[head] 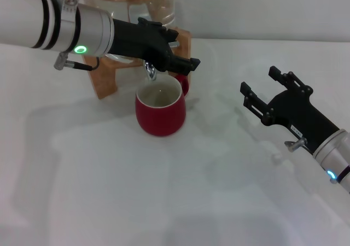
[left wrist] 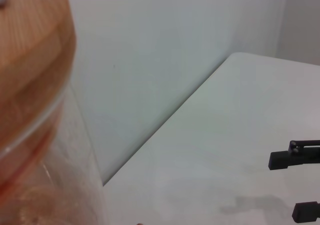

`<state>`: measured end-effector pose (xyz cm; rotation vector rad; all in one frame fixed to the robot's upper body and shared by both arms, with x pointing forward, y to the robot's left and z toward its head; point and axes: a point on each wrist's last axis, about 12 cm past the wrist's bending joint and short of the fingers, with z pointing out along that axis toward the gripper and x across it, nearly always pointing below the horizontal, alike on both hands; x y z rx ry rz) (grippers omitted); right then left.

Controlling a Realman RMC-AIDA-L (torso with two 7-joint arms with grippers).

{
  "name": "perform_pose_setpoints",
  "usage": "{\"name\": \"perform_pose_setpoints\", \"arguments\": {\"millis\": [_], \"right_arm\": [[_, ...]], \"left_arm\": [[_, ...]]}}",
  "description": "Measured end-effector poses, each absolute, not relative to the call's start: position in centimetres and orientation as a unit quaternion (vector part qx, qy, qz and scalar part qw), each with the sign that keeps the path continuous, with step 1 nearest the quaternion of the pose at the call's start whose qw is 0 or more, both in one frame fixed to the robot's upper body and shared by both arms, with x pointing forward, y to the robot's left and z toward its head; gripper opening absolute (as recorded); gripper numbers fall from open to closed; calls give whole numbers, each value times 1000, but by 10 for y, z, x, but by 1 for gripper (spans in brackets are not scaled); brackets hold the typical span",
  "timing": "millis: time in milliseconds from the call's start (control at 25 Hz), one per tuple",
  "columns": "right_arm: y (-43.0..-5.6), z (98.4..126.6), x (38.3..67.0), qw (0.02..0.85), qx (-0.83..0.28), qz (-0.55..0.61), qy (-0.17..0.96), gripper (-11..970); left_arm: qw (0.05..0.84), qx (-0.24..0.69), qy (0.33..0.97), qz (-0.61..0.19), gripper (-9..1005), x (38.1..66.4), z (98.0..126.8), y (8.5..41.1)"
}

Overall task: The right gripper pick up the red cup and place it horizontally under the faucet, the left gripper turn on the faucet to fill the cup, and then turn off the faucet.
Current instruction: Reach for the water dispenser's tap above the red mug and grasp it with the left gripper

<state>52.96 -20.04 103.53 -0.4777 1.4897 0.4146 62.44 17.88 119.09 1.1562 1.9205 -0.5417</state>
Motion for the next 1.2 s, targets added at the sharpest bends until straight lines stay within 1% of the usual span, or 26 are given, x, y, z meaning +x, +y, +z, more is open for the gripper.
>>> {"name": "perform_pose_setpoints", "arguments": {"millis": [1200], "right_arm": [[-200, 1035, 530, 689, -212, 188, 667, 729]], "left_arm": [[393, 475, 754, -229, 861, 619, 1196, 177]]}}
